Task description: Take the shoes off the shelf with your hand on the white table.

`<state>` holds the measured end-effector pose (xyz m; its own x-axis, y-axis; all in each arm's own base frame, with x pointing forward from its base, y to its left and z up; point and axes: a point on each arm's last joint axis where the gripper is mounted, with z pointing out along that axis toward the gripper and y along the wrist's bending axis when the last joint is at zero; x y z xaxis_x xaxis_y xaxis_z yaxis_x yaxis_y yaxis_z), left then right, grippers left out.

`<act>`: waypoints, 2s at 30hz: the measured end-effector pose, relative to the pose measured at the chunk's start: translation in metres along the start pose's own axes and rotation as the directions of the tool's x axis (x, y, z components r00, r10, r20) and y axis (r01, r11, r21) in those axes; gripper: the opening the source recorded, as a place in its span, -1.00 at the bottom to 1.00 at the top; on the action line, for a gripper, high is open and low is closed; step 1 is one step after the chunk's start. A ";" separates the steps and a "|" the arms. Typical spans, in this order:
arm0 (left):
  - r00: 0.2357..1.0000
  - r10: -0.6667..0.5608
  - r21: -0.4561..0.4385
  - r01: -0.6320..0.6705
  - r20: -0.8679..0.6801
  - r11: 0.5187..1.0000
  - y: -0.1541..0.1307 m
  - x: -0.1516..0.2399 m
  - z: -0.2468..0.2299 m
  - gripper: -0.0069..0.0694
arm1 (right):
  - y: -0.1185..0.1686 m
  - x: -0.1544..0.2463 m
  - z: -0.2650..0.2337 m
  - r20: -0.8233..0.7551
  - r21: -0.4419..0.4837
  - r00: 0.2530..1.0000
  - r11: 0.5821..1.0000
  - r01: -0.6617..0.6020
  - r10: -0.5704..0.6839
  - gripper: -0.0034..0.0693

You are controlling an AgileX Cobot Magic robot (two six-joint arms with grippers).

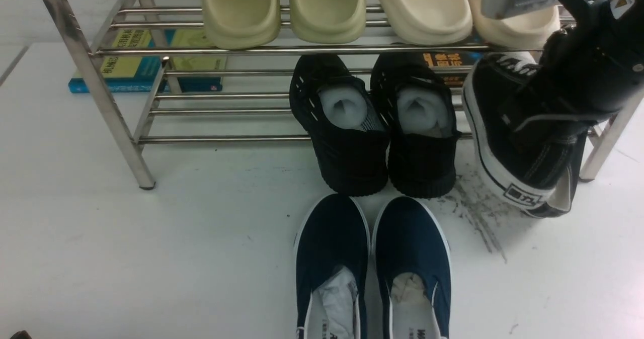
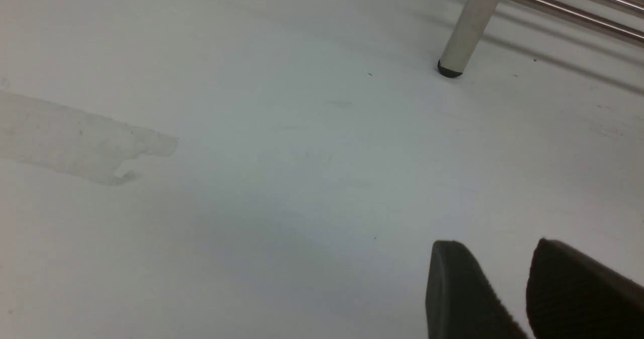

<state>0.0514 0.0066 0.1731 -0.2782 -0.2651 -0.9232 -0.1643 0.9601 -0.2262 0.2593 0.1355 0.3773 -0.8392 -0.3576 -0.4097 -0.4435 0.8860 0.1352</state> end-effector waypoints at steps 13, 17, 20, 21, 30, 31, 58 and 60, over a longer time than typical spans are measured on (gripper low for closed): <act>1.000 0.000 0.000 0.000 0.000 1.000 0.000 0.000 0.000 -0.19 | 0.004 0.053 -0.022 0.007 -0.034 1.000 0.999 -0.008 0.008 -0.85; 1.000 0.000 0.000 0.000 0.000 1.000 0.000 0.000 0.000 -0.19 | 0.006 0.064 -0.021 -0.005 -0.059 1.000 0.998 -0.005 0.005 -0.85; 1.000 0.000 0.000 0.000 0.000 1.000 0.000 0.000 0.000 -0.19 | 0.008 0.072 -0.011 -0.045 -0.095 0.999 0.995 0.002 -0.006 -0.85; 1.000 0.000 0.000 0.000 0.000 1.000 0.000 0.000 0.000 -0.19 | 0.012 0.075 -0.006 -0.062 -0.113 0.998 0.993 0.016 -0.023 -0.85; 1.000 0.000 0.000 0.000 0.000 1.000 0.000 0.000 0.000 -0.19 | 0.051 0.092 0.005 -0.130 -0.124 0.977 0.980 0.156 -0.172 -0.85; 1.000 0.000 0.000 0.000 0.000 1.000 0.000 0.000 0.000 -0.19 | 0.053 0.093 0.005 -0.132 -0.107 0.976 0.981 0.162 -0.175 -0.85; 1.000 0.000 0.000 0.000 0.000 1.000 0.000 0.000 0.000 -0.19 | 0.042 0.127 0.052 -0.267 -0.032 0.959 0.996 0.085 -0.091 -0.85; 1.000 0.000 0.000 0.000 0.000 1.000 0.000 0.000 0.000 -0.19 | 0.042 0.125 0.052 -0.248 -0.039 0.963 0.994 0.099 -0.106 -0.85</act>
<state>0.0514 0.0066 0.1731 -0.2785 -0.2651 -0.9231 -0.1644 0.9601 -0.2261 0.1524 0.1435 0.2846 -0.8393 -0.5110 -0.1854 -0.5363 0.8342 0.1286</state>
